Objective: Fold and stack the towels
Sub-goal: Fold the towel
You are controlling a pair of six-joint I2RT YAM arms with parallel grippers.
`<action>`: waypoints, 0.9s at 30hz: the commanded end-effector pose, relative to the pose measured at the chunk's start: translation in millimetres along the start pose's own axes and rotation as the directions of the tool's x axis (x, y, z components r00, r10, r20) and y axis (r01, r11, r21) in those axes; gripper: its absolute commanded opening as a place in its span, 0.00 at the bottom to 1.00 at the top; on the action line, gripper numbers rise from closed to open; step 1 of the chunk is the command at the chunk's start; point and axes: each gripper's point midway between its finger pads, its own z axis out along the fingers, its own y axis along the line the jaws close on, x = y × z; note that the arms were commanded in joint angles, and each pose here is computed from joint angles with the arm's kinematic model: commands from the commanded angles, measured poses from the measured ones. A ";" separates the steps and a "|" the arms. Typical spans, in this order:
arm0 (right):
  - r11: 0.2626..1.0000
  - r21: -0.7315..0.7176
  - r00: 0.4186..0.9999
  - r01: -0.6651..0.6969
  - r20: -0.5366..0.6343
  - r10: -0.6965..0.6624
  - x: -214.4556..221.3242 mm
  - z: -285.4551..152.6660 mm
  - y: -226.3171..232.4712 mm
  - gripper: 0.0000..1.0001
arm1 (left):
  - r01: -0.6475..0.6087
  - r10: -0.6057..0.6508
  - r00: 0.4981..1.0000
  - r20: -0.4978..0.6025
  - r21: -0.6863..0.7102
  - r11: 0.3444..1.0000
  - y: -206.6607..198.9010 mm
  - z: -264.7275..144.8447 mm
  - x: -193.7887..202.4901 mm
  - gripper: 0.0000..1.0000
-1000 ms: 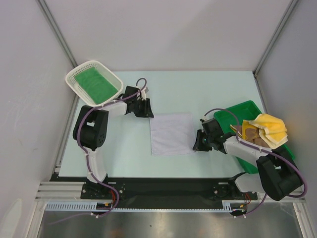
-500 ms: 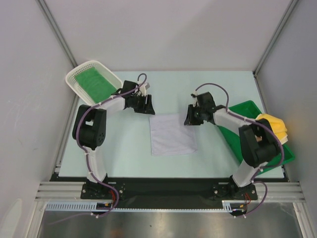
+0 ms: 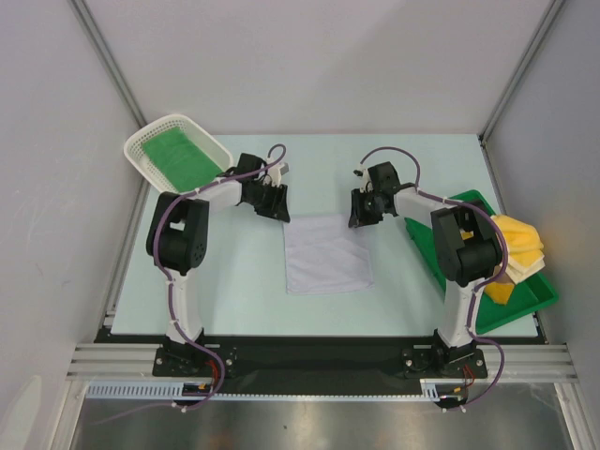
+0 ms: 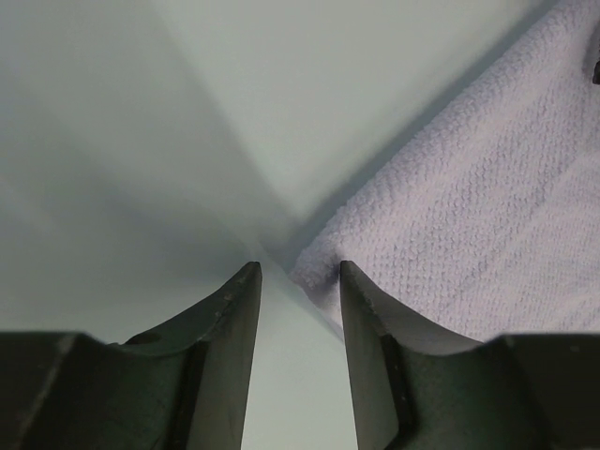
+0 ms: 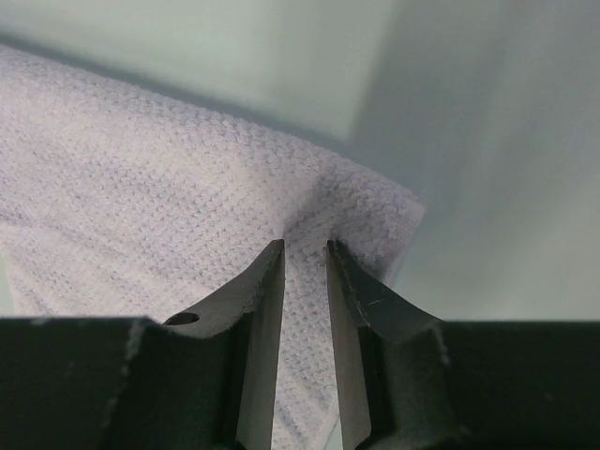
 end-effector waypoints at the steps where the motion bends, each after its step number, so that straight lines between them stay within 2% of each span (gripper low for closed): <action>1: 0.998 -0.006 0.998 0.055 -0.012 -0.055 -5.3 2.2 -4.0 0.31 | -0.067 0.067 0.998 0.006 0.002 0.998 4.4 2.4 -10.4 0.44; 4: 0.997 0.004 0.997 0.071 -0.035 -0.071 -3.5 4.1 -8.7 0.31 | -0.083 0.083 0.997 0.008 0.026 0.996 1.5 3.9 -13.5 0.41; 6: 0.997 0.012 0.996 0.078 -0.033 -0.078 -5.8 1.8 -10.4 0.33 | -0.099 0.099 0.995 0.008 0.029 0.995 0.3 4.1 -15.8 0.35; 11: 0.994 0.020 0.994 0.106 -0.013 -0.106 -22.4 -7.9 -15.5 0.41 | -0.105 0.105 0.994 -0.013 0.031 0.994 2.5 6.7 -16.7 0.27; 14: 0.988 -0.038 0.988 0.152 0.015 -0.152 -37.9 -16.4 -10.2 0.43 | -0.108 0.109 0.994 -0.016 0.040 0.993 2.0 7.8 -17.7 0.16; 18: 0.976 -0.064 0.978 0.208 -0.017 -0.209 -40.1 -9.8 -15.5 0.49 | -0.125 0.126 0.992 -0.023 0.044 0.991 2.7 8.5 -19.7 0.01; 22: 0.970 -0.117 0.973 0.211 -0.070 -0.220 -38.9 -4.2 -22.1 0.52 | -0.135 0.136 0.990 -0.026 0.039 0.990 5.6 10.7 -26.0 0.00; 27: 0.937 -0.238 0.954 0.255 -0.094 -0.284 -35.9 -0.3 -15.6 0.50 | -0.149 0.149 0.988 -0.028 0.030 0.988 9.4 13.5 -35.1 0.00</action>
